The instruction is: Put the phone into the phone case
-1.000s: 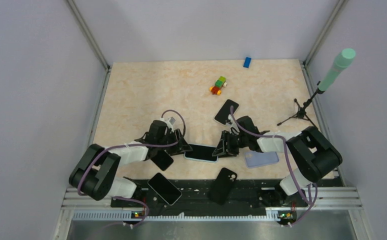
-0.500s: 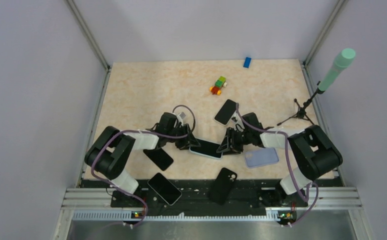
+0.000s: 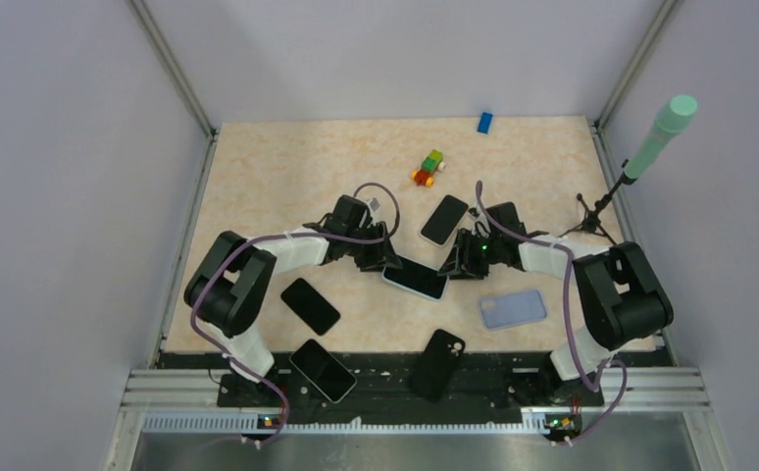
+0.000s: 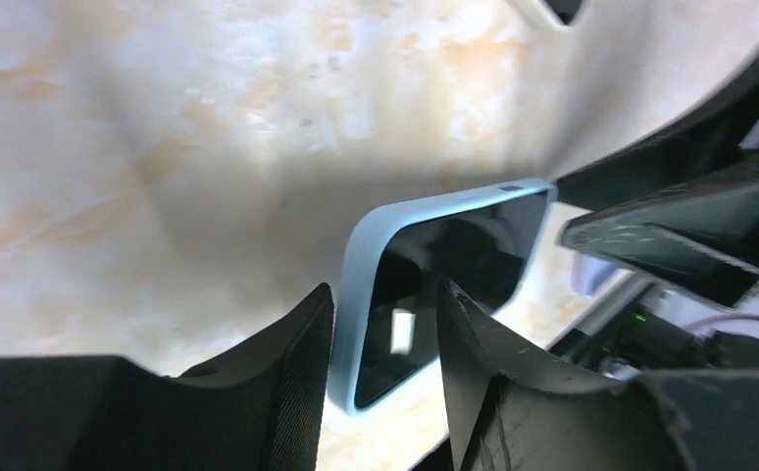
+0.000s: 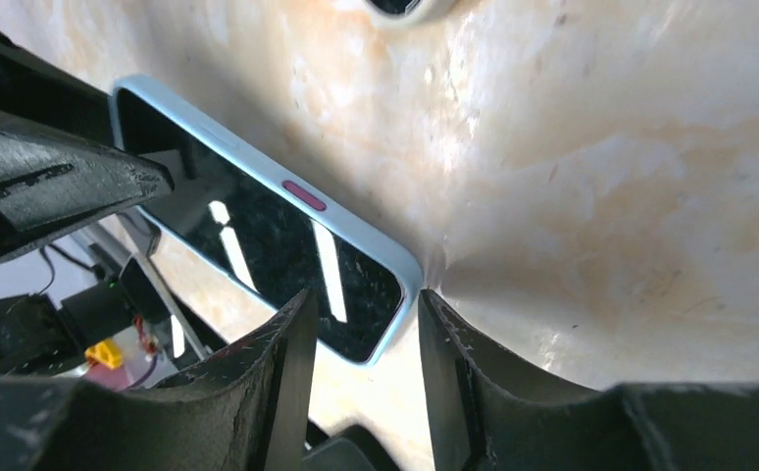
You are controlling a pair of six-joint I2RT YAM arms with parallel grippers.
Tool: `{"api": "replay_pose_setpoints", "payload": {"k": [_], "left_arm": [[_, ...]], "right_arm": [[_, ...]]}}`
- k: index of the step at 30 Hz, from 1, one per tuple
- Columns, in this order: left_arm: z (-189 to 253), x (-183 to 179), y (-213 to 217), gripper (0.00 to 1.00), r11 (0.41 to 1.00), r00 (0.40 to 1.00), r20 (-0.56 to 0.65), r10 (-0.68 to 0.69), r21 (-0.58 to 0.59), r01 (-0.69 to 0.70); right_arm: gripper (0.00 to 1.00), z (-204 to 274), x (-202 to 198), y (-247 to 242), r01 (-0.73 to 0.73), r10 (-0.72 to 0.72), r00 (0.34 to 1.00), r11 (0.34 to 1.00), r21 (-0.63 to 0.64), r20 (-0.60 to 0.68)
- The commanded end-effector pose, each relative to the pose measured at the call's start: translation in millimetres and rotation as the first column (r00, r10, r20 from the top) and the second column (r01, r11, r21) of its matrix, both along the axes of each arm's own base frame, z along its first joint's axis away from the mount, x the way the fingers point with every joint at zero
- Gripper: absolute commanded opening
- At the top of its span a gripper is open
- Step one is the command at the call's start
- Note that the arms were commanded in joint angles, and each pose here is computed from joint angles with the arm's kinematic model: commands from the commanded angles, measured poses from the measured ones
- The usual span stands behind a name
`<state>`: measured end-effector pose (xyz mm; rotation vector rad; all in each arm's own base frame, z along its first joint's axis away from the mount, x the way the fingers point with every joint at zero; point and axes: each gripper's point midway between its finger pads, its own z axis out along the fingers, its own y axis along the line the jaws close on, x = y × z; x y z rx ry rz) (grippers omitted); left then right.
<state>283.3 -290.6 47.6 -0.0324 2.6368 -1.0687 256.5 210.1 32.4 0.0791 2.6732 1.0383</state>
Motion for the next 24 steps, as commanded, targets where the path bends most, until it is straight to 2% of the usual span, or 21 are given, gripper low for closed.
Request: {"api": "replay_pose_setpoints", "payload": {"k": [1,4,8,11,17,24], "left_arm": [[-11,7,32,0.47,0.975,0.999,0.048,0.019,0.221,-0.029],[-13,6,61,0.50,0.929,0.995,0.092,0.037,0.364,-0.069],[-10,3,95,0.54,0.859,0.987,0.146,0.061,0.497,-0.126],[-8,-6,106,0.54,0.836,0.985,0.161,0.058,0.531,-0.135],[-8,-43,69,0.53,0.891,0.983,0.173,-0.058,0.453,-0.027],[-16,-100,5,0.52,0.886,0.939,0.182,-0.291,0.423,0.192]], "right_arm": [[0.42,2,25,-15,0.014,-0.004,0.996,0.993,-0.117,0.086],[0.43,-2,26,-25,0.022,-0.006,0.996,0.984,-0.178,0.092],[0.44,-5,20,-29,0.022,-0.004,0.996,0.981,-0.195,0.093],[0.44,-4,14,-29,0.022,-0.005,0.995,0.984,-0.179,0.095],[0.44,5,-8,-21,0.004,0.003,0.996,0.997,-0.080,0.092],[0.44,11,-31,-22,0.005,-0.003,0.996,1.000,-0.027,0.087]]}}
